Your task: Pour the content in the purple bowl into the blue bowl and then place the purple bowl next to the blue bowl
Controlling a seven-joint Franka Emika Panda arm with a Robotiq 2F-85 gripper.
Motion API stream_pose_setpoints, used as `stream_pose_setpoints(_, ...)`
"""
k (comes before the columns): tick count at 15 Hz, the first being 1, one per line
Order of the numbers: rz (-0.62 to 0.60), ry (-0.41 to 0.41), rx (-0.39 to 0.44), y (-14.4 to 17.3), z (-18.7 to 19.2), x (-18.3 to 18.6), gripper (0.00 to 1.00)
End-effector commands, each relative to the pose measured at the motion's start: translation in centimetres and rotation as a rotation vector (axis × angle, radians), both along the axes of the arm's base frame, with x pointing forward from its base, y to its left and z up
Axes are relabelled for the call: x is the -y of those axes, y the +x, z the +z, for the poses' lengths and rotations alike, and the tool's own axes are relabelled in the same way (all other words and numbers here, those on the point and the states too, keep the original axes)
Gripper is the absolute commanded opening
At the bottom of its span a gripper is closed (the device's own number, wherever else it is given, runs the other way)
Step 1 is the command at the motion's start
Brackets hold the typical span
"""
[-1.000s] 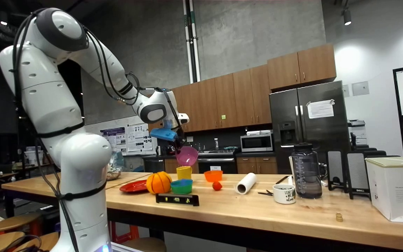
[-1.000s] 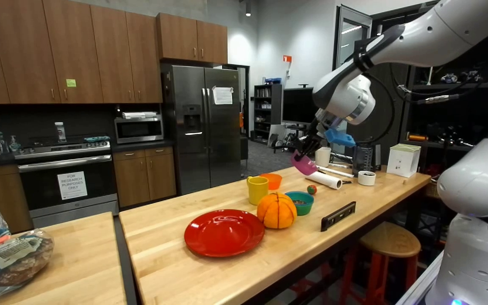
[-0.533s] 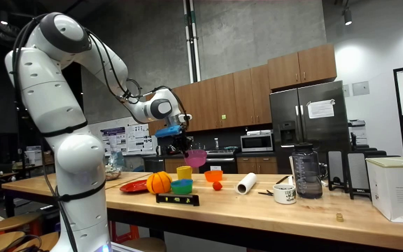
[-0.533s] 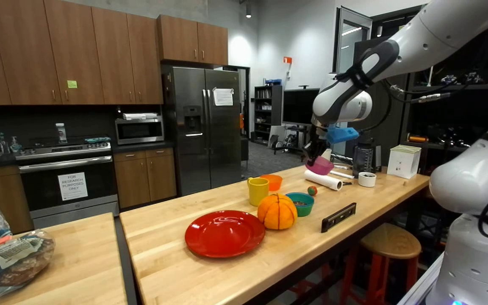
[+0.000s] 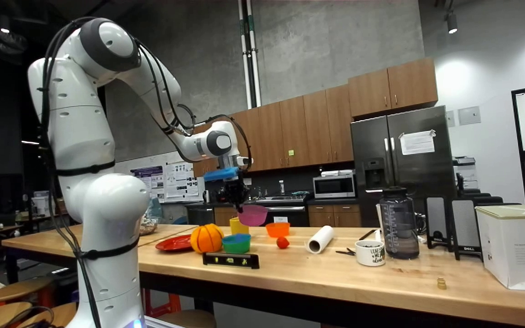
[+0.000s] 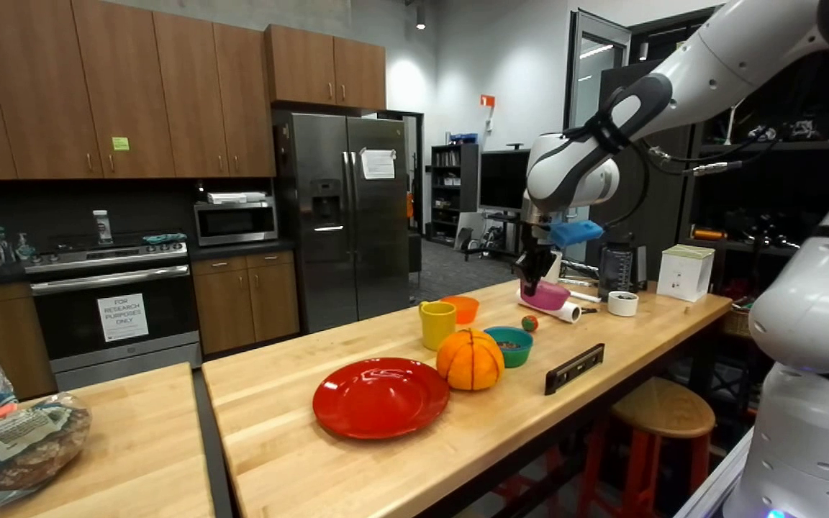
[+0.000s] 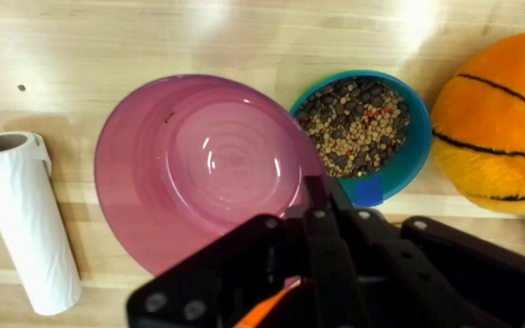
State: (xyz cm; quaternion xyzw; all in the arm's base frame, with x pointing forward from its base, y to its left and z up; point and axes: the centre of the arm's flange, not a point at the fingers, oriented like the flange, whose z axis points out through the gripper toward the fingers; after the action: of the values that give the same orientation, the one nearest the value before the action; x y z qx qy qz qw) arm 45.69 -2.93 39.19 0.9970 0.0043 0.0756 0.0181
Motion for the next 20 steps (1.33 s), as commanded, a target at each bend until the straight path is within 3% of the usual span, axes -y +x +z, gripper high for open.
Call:
stream_pose_setpoints(1,-0.050,-0.020,-0.071,0.7,-1.0,0.1,0.01)
stream_pose_setpoints(8,-0.149,-0.038,-0.126,0.4,-4.1,-0.6,0.01)
stream_pose_setpoints(15,-0.284,-0.134,-0.160,0.2,-6.8,-0.7,0.01)
stream_pose_setpoints(20,-0.324,-0.133,-0.180,0.4,-8.4,-0.9,0.01)
